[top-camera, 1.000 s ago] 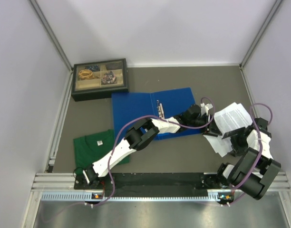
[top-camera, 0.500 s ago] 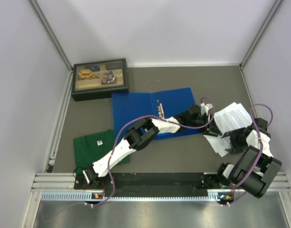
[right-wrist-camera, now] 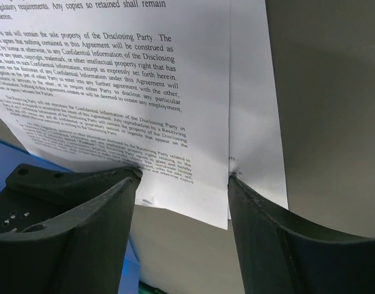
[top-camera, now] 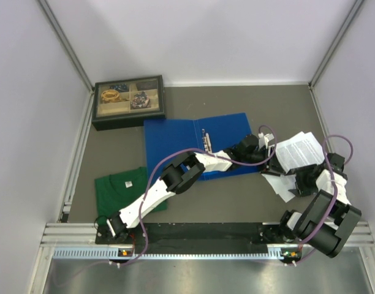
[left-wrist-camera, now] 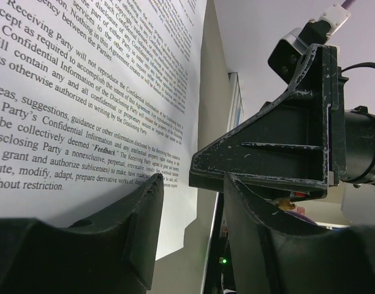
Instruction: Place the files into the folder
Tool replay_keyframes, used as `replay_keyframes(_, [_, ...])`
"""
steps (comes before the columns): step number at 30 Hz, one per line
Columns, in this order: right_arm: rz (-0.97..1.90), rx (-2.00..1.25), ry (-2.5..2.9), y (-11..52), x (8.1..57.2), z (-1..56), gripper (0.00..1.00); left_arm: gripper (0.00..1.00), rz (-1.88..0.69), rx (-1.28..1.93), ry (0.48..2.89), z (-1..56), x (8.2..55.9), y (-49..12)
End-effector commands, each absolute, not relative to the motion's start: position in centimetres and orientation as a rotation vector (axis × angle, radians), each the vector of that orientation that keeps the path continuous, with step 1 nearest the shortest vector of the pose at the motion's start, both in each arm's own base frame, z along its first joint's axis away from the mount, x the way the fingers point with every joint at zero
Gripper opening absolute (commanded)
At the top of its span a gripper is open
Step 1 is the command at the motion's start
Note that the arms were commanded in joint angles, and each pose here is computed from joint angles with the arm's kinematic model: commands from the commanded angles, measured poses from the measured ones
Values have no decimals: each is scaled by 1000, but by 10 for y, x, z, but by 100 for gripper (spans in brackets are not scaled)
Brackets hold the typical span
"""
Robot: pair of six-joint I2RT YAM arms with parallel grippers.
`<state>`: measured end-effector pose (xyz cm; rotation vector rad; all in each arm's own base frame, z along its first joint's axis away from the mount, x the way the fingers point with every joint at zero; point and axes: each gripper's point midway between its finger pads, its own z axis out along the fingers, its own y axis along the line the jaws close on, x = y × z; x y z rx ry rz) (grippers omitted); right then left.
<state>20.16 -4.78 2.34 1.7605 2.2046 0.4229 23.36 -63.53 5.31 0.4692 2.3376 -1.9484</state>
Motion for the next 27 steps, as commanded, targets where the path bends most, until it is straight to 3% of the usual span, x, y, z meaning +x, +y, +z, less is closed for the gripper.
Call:
replay_keyframes(1, [328, 1698, 2174, -63, 210, 16, 62, 48, -1916, 472, 2387, 25, 230, -632])
replay_keyframes(10, [172, 1684, 2189, -84, 206, 23, 70, 33, -1744, 434, 2486, 13, 236, -626])
replay_keyframes(19, [175, 1628, 2195, -89, 209, 29, 73, 32, -1558, 400, 2550, -2, 243, -620])
replay_keyframes(27, [336, 1595, 2183, -79, 231, 19, 68, 28, -1566, 414, 2566, -6, 242, -623])
